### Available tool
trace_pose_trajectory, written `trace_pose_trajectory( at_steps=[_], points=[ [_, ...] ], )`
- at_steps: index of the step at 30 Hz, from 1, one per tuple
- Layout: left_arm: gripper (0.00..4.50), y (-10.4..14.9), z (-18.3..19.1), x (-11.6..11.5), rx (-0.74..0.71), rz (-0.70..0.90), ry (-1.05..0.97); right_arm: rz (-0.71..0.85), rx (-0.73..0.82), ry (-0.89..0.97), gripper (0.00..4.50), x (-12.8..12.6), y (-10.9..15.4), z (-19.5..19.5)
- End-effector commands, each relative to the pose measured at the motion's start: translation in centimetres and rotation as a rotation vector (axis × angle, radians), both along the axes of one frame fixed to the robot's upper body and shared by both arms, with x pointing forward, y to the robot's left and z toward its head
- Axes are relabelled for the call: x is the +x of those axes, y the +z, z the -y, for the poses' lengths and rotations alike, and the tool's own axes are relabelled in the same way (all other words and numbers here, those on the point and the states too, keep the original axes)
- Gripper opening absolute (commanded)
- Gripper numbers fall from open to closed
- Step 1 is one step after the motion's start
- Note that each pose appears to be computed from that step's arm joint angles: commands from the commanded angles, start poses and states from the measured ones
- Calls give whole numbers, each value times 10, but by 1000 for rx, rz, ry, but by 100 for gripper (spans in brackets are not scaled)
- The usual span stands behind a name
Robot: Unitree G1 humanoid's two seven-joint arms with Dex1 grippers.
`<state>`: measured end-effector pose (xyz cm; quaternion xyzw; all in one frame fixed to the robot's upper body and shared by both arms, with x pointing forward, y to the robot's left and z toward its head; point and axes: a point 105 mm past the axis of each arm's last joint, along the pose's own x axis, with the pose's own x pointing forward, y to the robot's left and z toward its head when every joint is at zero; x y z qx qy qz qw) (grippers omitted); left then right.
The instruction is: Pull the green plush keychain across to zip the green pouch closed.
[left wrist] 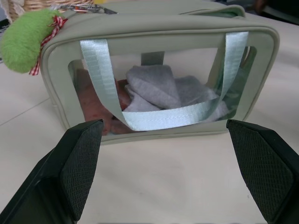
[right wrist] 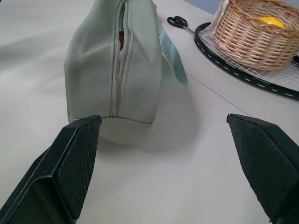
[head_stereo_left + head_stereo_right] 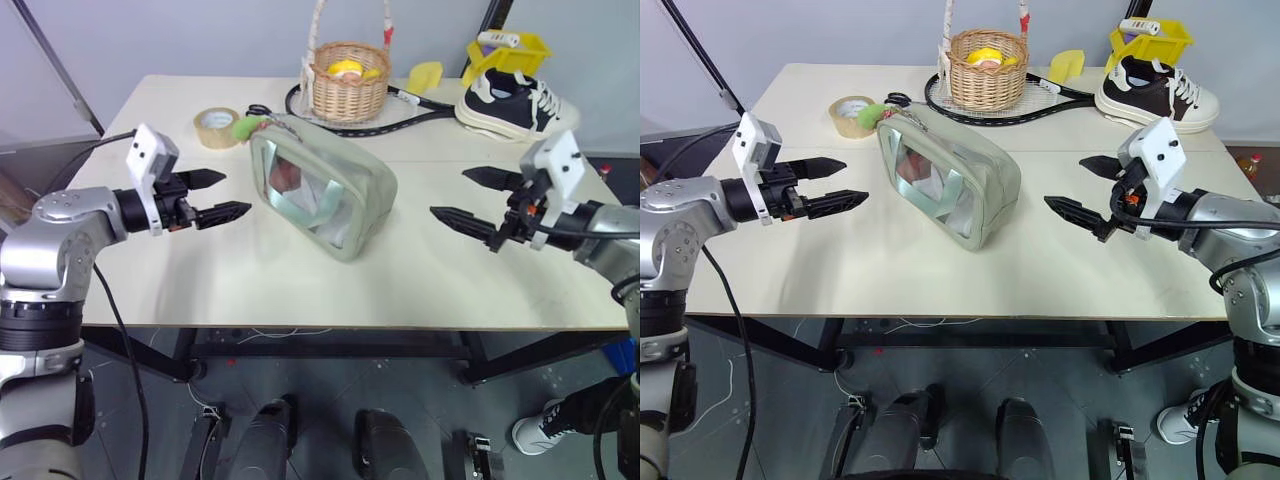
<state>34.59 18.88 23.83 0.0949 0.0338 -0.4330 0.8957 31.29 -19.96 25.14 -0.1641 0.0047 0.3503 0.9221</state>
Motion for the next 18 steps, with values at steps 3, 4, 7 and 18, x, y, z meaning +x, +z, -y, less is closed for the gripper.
trace_pose_trajectory(
  at_steps=[3,4,7,18],
  points=[
    [447,11,2,-2,-30,9,-20,72,-12,3,450,-2,16,0],
    [447,12,4,-4,-20,23,-38,73,-11,4,450,-2,17,-1],
    [447,14,5,-8,-18,34,-63,78,-6,9,450,-1,20,-3],
    [447,37,2,2,3,95,-64,57,-46,53,450,26,62,-44]
  ],
)
